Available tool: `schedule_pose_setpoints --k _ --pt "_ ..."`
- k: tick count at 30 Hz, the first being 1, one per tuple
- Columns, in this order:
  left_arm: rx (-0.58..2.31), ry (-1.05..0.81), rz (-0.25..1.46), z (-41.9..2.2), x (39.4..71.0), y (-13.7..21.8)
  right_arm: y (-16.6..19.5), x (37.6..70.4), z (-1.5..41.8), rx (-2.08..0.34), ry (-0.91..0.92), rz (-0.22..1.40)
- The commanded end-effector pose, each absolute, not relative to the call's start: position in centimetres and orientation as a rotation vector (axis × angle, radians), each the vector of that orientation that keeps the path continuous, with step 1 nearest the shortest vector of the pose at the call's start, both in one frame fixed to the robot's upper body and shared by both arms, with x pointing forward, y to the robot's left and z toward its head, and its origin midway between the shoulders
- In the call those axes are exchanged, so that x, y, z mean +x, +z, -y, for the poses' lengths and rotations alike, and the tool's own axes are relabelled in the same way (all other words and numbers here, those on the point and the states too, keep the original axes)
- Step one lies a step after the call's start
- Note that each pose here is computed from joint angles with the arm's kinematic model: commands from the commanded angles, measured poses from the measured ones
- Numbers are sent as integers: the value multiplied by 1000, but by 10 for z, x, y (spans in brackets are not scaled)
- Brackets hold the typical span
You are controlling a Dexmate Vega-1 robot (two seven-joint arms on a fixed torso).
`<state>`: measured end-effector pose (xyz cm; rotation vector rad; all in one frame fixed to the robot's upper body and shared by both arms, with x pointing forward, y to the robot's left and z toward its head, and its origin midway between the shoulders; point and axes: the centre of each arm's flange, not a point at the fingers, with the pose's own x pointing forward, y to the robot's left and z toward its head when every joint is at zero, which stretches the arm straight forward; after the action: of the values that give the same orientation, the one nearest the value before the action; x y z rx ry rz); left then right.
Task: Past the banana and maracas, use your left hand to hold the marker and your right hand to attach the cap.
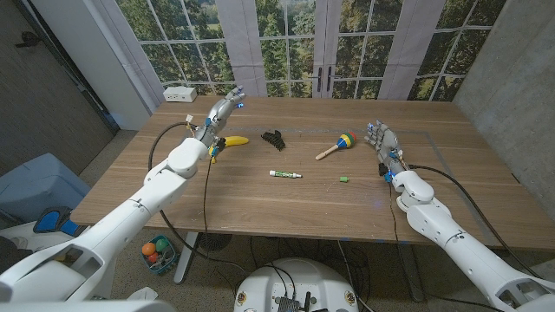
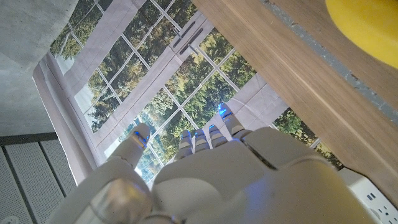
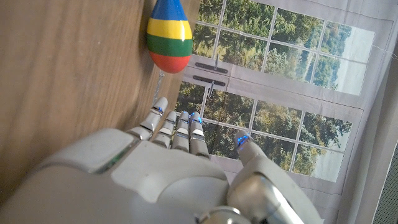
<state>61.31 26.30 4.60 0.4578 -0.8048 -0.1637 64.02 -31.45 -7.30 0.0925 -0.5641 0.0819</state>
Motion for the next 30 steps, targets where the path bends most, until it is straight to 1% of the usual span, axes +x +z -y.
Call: schedule_pose_setpoints --k 1,23,30 --pt "619 -150 838 -249 598 54 -79 632 319 111 71 579" --pt "942 -156 875 -229 581 60 -90 616 319 124 38 602" --pt "993 -175 882 -223 578 64 -94 613 318 142 27 609"
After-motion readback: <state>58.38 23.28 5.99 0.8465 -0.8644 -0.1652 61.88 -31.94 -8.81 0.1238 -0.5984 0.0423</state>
